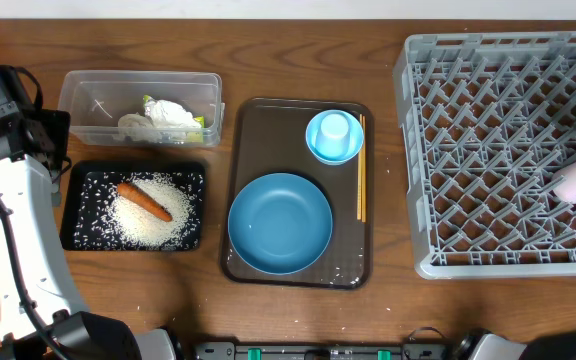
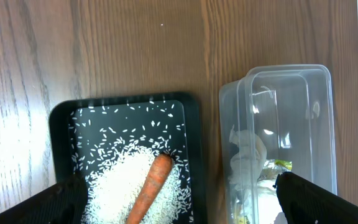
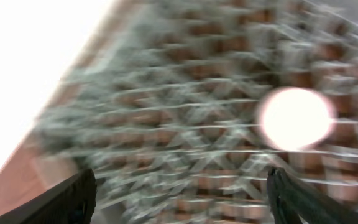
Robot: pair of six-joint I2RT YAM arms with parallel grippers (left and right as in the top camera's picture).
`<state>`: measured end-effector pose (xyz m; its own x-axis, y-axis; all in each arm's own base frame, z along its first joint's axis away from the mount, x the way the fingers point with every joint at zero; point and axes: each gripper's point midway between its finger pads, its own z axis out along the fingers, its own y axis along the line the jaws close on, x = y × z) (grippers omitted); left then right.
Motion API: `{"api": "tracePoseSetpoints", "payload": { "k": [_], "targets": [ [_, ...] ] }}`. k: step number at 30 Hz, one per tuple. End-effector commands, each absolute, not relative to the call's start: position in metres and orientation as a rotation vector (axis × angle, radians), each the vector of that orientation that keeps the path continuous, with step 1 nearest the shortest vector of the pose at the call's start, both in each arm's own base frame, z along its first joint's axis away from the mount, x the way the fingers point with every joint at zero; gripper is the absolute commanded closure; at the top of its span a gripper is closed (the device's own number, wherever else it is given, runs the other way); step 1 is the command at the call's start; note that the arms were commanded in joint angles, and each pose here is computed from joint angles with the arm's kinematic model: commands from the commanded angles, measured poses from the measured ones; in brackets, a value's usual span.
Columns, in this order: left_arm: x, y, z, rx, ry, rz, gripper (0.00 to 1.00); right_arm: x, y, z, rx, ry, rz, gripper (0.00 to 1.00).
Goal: Sort waste into correct bins and load items into the dishwasher rack
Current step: 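Move the right gripper back over the light-blue cup on the brown tray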
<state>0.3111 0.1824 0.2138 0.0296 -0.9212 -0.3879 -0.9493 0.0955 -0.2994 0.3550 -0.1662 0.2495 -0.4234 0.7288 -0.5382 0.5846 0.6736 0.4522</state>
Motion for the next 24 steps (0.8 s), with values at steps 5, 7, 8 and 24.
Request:
{"api": "tracePoseSetpoints", "payload": {
  "k": [5,7,8,24],
  "targets": [
    [0.310,0.184,0.212,-1.834,1.897,0.089,0.01,0.382,-0.013,0.304,0.395,2.193,0.532,0.14],
    [0.310,0.184,0.212,-1.834,1.897,0.089,0.01,0.390,0.020,0.298,0.304,2.225,0.524,0.14],
    [0.310,0.184,0.212,-1.834,1.897,0.089,0.01,0.394,0.038,0.293,0.258,2.241,0.515,0.14],
    [0.310,0.184,0.212,-1.834,1.897,0.089,0.01,0.435,0.212,0.155,-0.141,2.441,0.317,0.01]
  ]
}}
